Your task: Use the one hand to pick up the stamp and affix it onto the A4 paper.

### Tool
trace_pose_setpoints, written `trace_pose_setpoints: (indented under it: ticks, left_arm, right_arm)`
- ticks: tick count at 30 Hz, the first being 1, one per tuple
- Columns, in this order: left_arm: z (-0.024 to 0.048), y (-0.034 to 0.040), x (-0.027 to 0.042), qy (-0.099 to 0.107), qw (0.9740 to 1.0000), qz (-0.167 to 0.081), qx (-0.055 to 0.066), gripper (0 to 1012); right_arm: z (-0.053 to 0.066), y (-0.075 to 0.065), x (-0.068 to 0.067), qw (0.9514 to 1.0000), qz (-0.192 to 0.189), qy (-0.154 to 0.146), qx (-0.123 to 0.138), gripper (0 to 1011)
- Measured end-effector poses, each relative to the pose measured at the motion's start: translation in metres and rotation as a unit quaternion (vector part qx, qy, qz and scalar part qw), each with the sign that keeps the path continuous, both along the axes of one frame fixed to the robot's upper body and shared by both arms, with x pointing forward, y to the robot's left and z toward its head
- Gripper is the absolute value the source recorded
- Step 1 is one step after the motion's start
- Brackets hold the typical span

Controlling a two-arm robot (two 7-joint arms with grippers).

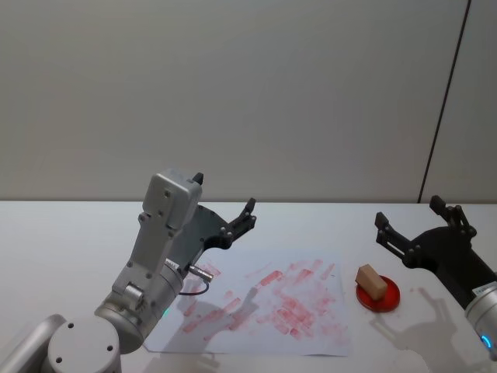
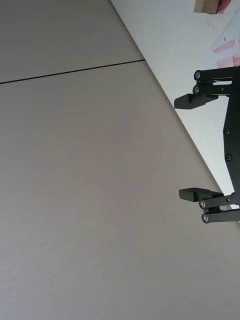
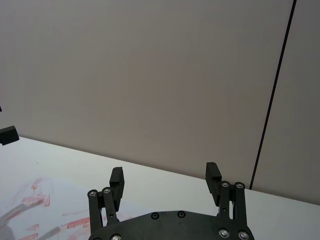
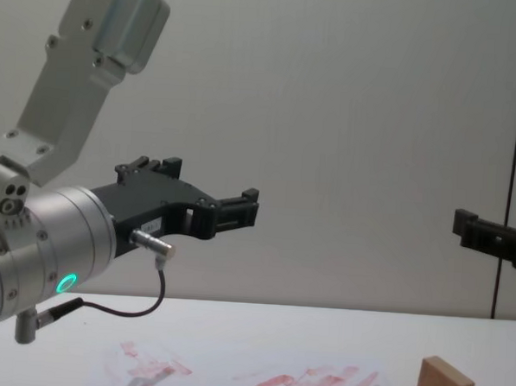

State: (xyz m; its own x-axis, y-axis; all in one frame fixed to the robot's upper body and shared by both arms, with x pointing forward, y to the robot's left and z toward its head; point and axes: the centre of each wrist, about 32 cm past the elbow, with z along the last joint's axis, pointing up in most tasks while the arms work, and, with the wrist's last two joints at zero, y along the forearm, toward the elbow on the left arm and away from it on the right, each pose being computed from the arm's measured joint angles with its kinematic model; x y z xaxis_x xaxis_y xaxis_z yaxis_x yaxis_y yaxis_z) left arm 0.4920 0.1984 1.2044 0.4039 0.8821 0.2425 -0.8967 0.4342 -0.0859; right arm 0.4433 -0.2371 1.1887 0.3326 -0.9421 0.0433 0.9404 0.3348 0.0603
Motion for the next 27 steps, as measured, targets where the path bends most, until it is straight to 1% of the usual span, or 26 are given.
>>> trace_pose_setpoints:
  ticks: [21,27]
  left_arm:
    - [0.0000,0.0000,0.0000,0.000,1.0000,0.000,0.000,1002]
    - [0.0000,0.0000,0.0000,0.000,1.0000,0.000,0.000,1003]
  right_arm:
    - [-0.0004,-0.0006,0.0005,1.0000,0.001,0.002,-0.001,1001]
    - [-0.0023,-0.0047,0.0038,0.9997,0.014,0.017,-0.006,1001]
